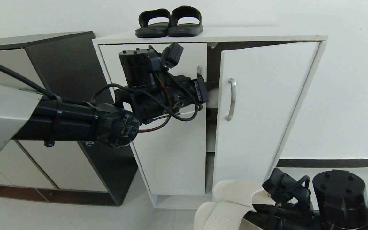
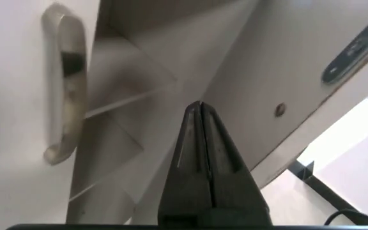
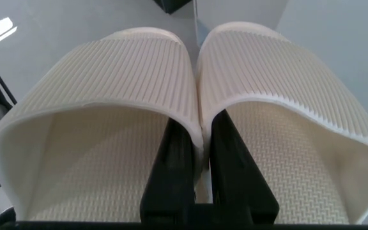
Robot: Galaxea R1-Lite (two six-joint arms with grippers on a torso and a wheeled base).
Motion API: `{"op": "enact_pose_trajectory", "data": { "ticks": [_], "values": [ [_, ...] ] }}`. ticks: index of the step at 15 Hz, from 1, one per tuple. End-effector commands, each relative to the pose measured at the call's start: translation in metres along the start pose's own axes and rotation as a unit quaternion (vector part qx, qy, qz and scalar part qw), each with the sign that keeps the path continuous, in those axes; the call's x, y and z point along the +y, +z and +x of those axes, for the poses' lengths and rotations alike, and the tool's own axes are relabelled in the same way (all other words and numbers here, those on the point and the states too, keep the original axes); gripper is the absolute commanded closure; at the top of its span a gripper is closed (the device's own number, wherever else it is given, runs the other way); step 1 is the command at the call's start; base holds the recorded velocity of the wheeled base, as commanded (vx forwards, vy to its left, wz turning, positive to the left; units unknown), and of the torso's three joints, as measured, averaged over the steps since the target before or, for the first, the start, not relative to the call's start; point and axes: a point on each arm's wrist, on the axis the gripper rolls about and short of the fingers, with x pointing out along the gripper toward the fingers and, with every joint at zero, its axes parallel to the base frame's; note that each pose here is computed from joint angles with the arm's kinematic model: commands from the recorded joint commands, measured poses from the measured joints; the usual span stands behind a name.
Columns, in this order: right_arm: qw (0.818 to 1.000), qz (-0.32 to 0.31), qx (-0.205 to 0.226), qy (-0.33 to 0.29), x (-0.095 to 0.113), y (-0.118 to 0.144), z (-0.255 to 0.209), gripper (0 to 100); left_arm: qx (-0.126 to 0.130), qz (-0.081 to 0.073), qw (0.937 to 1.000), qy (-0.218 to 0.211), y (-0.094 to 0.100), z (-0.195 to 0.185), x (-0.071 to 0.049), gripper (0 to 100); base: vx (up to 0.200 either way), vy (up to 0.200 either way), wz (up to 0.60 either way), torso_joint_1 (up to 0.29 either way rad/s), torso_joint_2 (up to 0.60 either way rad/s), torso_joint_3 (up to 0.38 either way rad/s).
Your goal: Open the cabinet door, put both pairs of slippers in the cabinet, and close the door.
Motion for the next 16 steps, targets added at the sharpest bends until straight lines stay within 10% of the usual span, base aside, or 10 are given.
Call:
{"op": "enact_pose_trajectory", "data": {
  "ticks": [1, 5, 7, 13, 16],
  "values": [
    [1.0, -0.001, 0.001, 0.003, 0.002, -0.001, 0.0, 100, 0.002, -0.001, 1.0, -0.008, -0.003, 0.005, -0.004, 100, -0.2, 0.0, 0.0, 0.002, 0.0, 0.002],
    [0.999, -0.01, -0.006, 0.03, 0.011, -0.006, -0.005, 100, 0.02, 0.023, 0.9972, -0.069, -0.012, -0.003, -0.064, 100, -0.2, 0.0, 0.0, 0.008, 0.0, 0.004],
    [0.998, -0.02, -0.019, 0.062, 0.02, -0.01, -0.012, 100, 0.022, 0.024, 0.9962, -0.081, -0.013, -0.004, -0.075, 100, -0.2, 0.0, 0.0, -0.005, 0.0, 0.002],
    [0.999, -0.016, -0.03, 0.036, 0.008, -0.008, -0.009, 100, 0.003, 0.033, 0.9993, -0.015, 0.006, -0.03, -0.047, 100, -0.1, 0.0, 0.0, -0.001, 0.0, 0.002],
    [1.0, 0.003, -0.03, -0.004, -0.013, -0.005, -0.004, 100, 0.008, 0.097, 0.9822, 0.161, 0.025, -0.126, -0.033, 100, 0.0, 0.0, 0.0, 0.0, 0.0, 0.0]
  ]
}}
